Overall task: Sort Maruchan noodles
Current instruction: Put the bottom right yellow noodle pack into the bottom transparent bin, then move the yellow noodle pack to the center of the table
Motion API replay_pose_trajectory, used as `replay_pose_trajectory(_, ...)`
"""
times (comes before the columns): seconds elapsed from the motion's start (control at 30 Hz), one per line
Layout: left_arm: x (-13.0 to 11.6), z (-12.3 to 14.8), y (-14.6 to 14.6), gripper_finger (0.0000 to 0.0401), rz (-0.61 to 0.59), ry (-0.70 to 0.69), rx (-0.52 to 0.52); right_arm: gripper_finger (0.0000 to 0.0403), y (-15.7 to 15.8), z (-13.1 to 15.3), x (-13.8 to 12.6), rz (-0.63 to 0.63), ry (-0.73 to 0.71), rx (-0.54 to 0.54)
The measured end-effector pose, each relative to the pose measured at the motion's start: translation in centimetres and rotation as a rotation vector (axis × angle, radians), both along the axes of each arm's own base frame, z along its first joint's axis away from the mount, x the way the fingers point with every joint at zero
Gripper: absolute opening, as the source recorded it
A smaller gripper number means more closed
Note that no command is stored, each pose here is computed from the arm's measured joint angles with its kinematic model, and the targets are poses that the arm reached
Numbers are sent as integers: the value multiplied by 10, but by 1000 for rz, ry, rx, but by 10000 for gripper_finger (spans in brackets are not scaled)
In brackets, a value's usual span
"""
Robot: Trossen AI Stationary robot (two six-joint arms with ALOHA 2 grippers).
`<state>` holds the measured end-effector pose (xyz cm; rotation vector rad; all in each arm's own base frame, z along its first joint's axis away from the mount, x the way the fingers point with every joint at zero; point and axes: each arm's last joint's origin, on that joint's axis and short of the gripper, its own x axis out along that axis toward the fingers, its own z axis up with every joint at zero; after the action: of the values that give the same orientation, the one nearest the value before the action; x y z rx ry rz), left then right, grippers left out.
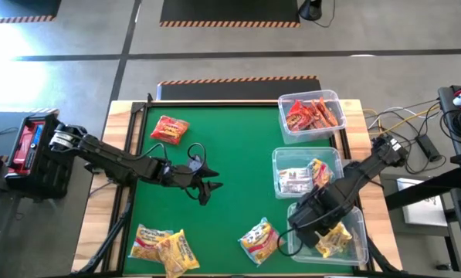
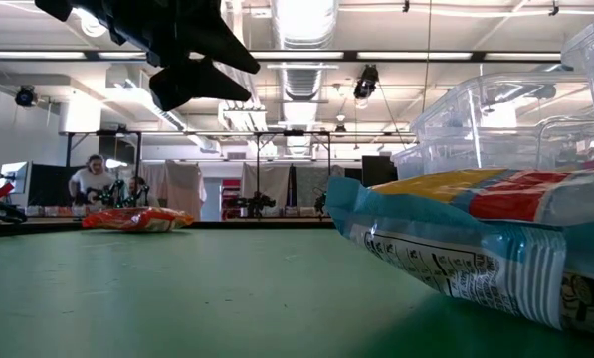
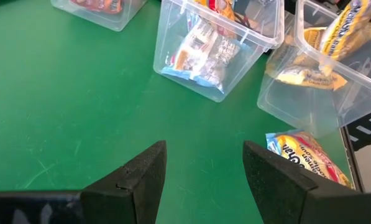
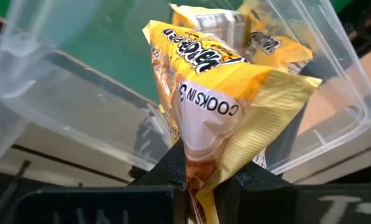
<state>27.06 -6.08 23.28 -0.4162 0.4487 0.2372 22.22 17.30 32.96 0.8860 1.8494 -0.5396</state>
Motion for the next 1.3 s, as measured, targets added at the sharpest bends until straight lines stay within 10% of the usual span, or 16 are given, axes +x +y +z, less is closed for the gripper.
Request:
replay_pose_trajectory(0.7, 1, -5, 0, 194, 50, 14, -85, 152, -24, 10, 13, 243, -134, 195)
replay_pose_trajectory(1.3, -14, 28, -27, 194, 217, 369, -440, 136, -125, 22, 71, 670, -613, -402)
